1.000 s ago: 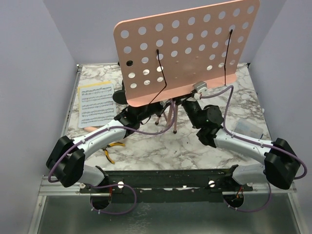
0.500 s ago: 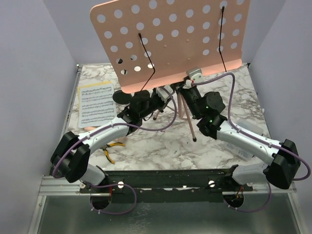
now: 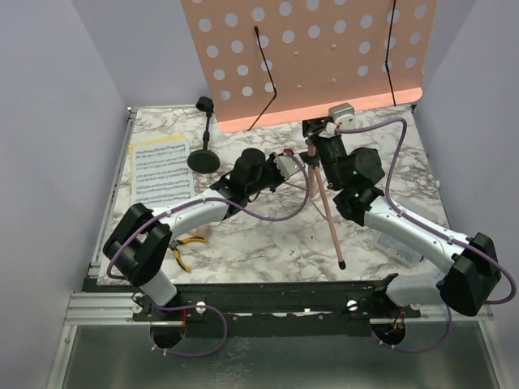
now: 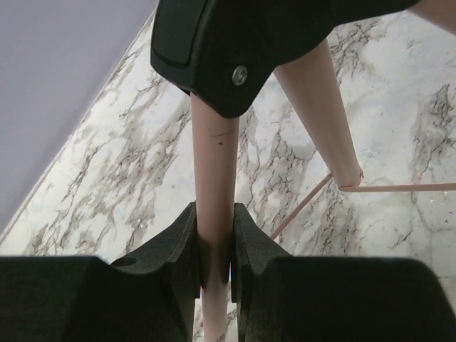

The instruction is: Set up the instrument practice props

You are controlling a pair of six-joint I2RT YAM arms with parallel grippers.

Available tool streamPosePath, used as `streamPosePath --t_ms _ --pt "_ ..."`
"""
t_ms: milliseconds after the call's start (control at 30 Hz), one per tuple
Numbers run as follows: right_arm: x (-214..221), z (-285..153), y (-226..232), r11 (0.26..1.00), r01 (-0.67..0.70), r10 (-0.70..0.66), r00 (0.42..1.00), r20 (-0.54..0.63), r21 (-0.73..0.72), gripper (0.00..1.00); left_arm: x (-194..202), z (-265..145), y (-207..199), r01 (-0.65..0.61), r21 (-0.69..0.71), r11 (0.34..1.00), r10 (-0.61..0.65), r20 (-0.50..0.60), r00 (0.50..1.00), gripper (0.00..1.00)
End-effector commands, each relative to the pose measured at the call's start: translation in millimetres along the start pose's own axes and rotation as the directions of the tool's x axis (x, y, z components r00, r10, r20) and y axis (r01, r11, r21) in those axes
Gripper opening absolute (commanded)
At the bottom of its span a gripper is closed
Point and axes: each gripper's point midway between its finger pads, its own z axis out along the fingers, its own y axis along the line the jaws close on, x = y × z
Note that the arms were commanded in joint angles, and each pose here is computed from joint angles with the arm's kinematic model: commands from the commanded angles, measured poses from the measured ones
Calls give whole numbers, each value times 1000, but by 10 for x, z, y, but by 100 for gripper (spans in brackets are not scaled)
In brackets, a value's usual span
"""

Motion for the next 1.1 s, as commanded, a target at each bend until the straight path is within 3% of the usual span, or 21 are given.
streamPosePath --t_ms 0,233,267,333,400,433,467,500,600,733,800,933,1000,1067 --pt "-1478 -235 -527 984 -161 107 864 492 70 0 713 23 -100 15 52 999 -4 -216 976 0" --pt "-1042 -429 -515 986 -132 72 886 458 100 0 957 174 150 21 20 1000 -14 -291 957 0" --pt "-980 -448 -518 984 -143 80 888 452 106 0 961 187 197 42 3 999 -39 -296 954 7" --pt "-823 -472 -512 983 -134 66 896 439 127 0 869 195 233 110 0 994 -106 -297 949 38" --pt "-685 -473 -504 981 -134 62 906 419 144 0 706 148 239 165 -5 986 -160 -269 950 53" --pt "-622 -467 -506 979 -132 57 911 408 157 0 569 113 247 189 -7 982 -185 -237 954 70" --pt "-597 -469 -519 978 -122 44 912 407 170 0 469 73 244 224 -10 975 -221 -214 952 80" --pt "-557 -459 -510 977 -123 45 915 400 173 0 341 20 247 253 -12 967 -251 -186 950 87" --pt "-468 -421 -542 969 -134 48 925 377 206 0 -4 -182 251 370 -28 929 -371 -102 923 93" --pt "-369 -395 -580 959 -141 45 933 357 247 0 -406 -472 188 629 -31 777 -629 1 777 94" --pt "-338 -382 -581 957 -141 45 936 350 254 0 -549 -591 106 753 1 658 -753 36 657 93" --pt "-351 -357 -568 957 -149 54 934 352 248 0 -825 -724 -50 926 121 358 -933 73 351 91" --pt "-363 -343 -573 956 -153 59 935 349 249 0 -924 -715 -92 967 170 187 -981 79 176 91" --pt "-394 -329 -579 955 -161 65 933 353 248 0 -987 -648 -150 977 206 51 -998 54 41 90"
